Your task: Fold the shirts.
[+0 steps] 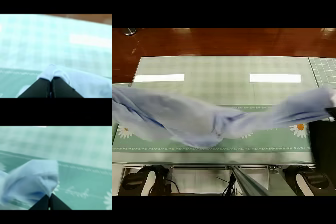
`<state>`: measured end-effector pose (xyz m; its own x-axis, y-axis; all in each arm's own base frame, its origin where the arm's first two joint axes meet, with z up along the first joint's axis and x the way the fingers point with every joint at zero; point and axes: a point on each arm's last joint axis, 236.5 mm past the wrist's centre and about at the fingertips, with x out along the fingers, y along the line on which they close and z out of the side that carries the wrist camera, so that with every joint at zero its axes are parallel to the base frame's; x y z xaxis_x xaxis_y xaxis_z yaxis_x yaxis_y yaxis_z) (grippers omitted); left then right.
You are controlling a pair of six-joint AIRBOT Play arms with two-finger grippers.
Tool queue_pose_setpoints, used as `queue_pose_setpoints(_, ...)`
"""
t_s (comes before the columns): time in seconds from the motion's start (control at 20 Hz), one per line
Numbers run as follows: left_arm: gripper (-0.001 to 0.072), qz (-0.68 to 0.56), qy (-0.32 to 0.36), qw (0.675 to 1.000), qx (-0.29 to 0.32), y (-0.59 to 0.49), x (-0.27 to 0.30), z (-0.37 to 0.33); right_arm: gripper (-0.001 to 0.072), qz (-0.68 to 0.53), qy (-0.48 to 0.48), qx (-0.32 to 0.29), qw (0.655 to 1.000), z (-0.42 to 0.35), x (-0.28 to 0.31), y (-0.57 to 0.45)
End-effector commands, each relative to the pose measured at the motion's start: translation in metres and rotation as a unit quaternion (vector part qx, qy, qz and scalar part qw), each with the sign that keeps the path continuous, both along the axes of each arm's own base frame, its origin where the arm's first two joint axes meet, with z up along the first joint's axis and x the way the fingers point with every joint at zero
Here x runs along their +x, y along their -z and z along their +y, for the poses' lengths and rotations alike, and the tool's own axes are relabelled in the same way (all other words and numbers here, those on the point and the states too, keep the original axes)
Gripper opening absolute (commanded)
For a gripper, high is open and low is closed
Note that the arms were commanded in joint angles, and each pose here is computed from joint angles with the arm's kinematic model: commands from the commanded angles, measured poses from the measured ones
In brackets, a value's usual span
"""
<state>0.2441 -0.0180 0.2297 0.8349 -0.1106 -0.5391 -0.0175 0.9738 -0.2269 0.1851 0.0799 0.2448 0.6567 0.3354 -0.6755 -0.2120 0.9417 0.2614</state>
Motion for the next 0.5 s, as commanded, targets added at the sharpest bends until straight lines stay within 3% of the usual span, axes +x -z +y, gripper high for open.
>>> queue_pose_setpoints(0.0, 0.0021, 0.059, -0.013, 0.996, -0.060, 0.086, 0.044, -0.001, 0.0016, 0.072, 0.102, -0.055, 0.991, -0.049, 0.033, 0.093)
queue_pose_setpoints(0.3, 0.0021, 0.112, 0.068, 0.975, -0.181, 0.148, 0.143, -0.066, 0.0017, 0.132, 0.145, -0.083, 0.977, -0.071, 0.134, 0.188)
queue_pose_setpoints(0.4, 0.0024, 0.140, 0.082, 0.968, -0.189, 0.163, 0.168, -0.081, 0.0017, 0.153, 0.183, -0.047, 0.970, -0.081, 0.170, 0.213)
queue_pose_setpoints(0.45, 0.0074, 0.154, 0.095, 0.965, -0.189, 0.167, 0.178, -0.090, 0.0017, 0.166, 0.205, -0.012, 0.965, -0.086, 0.186, 0.222)
